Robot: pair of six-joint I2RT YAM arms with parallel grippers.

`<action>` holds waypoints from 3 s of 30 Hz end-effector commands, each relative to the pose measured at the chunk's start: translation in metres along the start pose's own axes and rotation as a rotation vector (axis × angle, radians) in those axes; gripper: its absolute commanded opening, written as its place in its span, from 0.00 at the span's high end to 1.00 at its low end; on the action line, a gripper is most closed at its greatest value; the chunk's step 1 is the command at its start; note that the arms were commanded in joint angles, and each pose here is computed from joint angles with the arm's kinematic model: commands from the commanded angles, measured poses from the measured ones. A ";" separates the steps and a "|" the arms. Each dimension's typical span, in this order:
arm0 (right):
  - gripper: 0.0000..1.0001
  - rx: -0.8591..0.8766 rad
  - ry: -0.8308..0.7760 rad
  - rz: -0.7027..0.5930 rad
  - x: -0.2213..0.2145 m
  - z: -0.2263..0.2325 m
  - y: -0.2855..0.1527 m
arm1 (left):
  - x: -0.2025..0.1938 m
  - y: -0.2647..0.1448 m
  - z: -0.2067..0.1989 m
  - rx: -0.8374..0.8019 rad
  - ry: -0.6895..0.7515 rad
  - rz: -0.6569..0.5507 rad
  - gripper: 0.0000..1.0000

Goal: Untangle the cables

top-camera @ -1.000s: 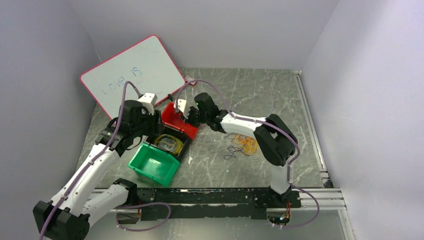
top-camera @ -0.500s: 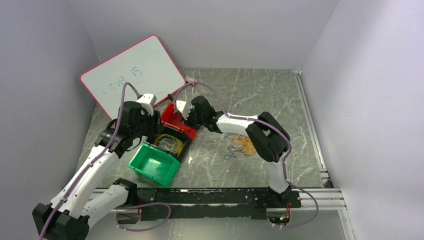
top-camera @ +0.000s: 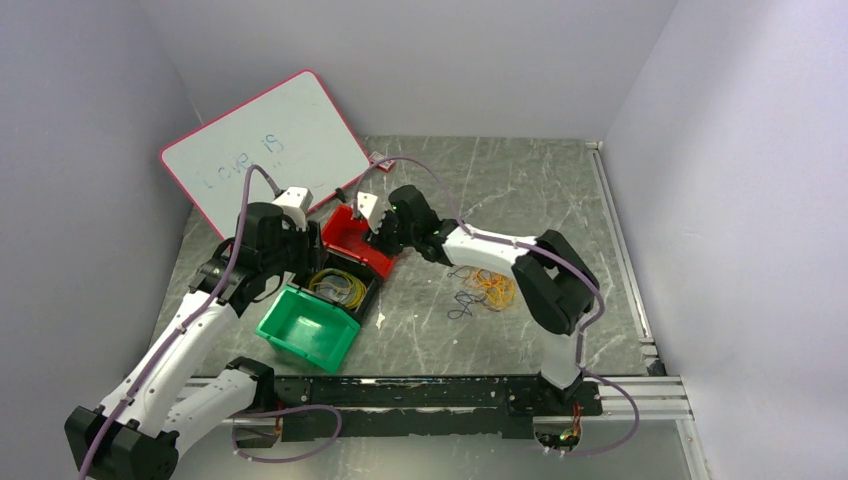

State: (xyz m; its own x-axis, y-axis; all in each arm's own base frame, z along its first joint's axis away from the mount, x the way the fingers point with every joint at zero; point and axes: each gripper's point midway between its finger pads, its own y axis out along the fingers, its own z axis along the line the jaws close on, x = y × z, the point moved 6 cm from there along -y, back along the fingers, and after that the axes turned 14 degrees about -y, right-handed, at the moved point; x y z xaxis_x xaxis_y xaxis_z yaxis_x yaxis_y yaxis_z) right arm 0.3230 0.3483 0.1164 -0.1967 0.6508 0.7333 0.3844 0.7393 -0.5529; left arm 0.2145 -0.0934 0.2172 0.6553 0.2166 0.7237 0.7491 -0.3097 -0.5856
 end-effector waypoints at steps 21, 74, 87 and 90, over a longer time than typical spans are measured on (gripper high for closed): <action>0.49 -0.435 0.492 0.086 -0.002 0.008 -0.141 | 0.005 0.000 -0.010 -0.076 -0.025 -0.009 0.43; 0.86 -0.472 0.801 0.491 -0.089 0.110 -0.174 | -0.037 0.015 -0.073 -0.277 -0.038 0.108 0.45; 1.00 -0.525 0.873 0.098 0.007 0.057 -0.245 | 0.015 -0.021 -0.129 -0.705 0.080 -0.134 0.39; 1.00 -0.537 0.891 0.063 0.024 0.043 -0.264 | 0.030 -0.018 -0.144 -0.777 0.107 -0.184 0.36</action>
State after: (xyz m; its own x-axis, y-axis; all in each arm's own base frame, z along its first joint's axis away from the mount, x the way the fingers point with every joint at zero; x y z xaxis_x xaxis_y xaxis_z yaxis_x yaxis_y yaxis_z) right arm 0.1787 0.1851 0.2327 0.4939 0.1911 0.8482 0.7560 0.3876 -0.5275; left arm 0.1961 -0.1932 0.2543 0.6201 0.2218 0.7525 0.5990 -0.7534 -0.2715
